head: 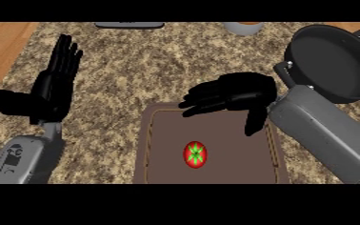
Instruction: Pick the tomato from the tray and place it in the pot
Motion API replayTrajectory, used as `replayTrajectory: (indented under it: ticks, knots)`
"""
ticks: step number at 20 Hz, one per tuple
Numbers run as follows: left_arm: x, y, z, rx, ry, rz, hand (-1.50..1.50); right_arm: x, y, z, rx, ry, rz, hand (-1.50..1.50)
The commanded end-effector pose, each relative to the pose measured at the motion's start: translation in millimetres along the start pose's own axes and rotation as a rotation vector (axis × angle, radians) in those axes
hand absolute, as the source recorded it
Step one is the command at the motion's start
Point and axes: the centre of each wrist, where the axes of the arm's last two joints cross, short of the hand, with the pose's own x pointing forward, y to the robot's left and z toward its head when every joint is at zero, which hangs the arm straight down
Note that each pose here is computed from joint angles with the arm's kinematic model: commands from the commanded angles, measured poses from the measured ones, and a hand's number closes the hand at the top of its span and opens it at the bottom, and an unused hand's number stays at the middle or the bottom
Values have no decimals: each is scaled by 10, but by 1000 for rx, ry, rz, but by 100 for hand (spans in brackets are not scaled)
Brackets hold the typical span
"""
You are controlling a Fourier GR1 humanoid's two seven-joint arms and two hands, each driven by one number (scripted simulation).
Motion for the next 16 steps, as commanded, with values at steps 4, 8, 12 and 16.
replayTrajectory:
  ticks: [4, 8, 12, 16]
  knots:
    - [-59, -12, 74, 5, -3, 7, 0, -118, 175, -13, 129, 36, -52, -150]
    - [306, 32, -39, 18, -8, 6, 0, -35, 325, -270, 151, 37, -35, -150]
    - [6, 243, -41, 15, -9, -11, 0, -5, 538, -300, 145, 4, -26, -150]
    - [-2, 235, 142, 2, 10, -7, 0, 46, 706, -403, 113, -34, -41, -150]
